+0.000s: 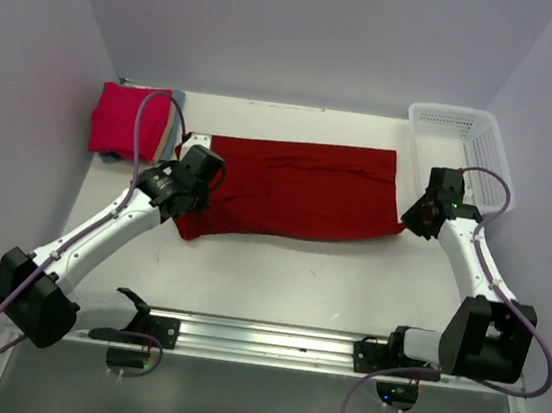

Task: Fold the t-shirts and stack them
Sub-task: Fold the tshirt

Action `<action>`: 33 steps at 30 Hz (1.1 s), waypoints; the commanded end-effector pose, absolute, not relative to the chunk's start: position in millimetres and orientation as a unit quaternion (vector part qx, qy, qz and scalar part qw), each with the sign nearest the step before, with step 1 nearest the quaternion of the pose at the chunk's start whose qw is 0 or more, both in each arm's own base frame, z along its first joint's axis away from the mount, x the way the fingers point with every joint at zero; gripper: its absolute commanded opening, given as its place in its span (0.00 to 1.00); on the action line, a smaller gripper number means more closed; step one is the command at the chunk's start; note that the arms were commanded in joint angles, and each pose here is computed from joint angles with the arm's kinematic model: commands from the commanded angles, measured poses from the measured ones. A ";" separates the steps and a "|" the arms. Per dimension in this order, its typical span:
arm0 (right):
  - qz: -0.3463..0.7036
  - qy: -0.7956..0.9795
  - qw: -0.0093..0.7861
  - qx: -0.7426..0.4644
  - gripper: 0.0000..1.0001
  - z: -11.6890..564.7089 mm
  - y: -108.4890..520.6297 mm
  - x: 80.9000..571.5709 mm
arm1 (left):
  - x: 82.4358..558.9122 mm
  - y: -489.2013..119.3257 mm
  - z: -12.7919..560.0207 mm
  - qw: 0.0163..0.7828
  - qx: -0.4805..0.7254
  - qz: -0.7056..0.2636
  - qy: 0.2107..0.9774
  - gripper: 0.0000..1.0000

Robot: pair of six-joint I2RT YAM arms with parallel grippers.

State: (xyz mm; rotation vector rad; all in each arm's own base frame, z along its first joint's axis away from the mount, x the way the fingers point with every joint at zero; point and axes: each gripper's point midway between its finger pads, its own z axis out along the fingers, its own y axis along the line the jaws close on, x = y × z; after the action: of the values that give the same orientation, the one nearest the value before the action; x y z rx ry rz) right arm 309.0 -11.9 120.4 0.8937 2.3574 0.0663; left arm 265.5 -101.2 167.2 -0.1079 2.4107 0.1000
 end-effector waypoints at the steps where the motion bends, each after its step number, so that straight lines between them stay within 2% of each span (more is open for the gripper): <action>1: 0.010 0.885 0.334 0.323 0.00 131.4 -21.1 336.7 | 316.1 -94.0 191.3 0.427 -0.059 0.052 0.901 0.00; 11: 0.007 0.899 0.309 0.311 0.00 108.0 -21.3 394.8 | 375.7 -88.5 178.1 0.427 -0.068 0.068 0.899 0.00; 24: 0.015 0.904 0.293 0.310 0.00 80.5 -18.9 454.7 | 417.9 -79.6 160.2 0.416 -0.070 0.077 0.903 0.00; 33: 0.009 0.905 0.292 0.309 0.00 72.9 -21.3 471.4 | 433.8 -72.6 143.0 0.404 -0.077 0.081 0.908 0.00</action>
State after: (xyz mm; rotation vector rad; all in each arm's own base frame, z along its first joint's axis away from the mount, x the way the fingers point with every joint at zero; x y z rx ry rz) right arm 457.0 -10.6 64.8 0.8308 2.4603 0.0589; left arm 410.9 -73.1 126.8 -0.1842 2.3655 0.2315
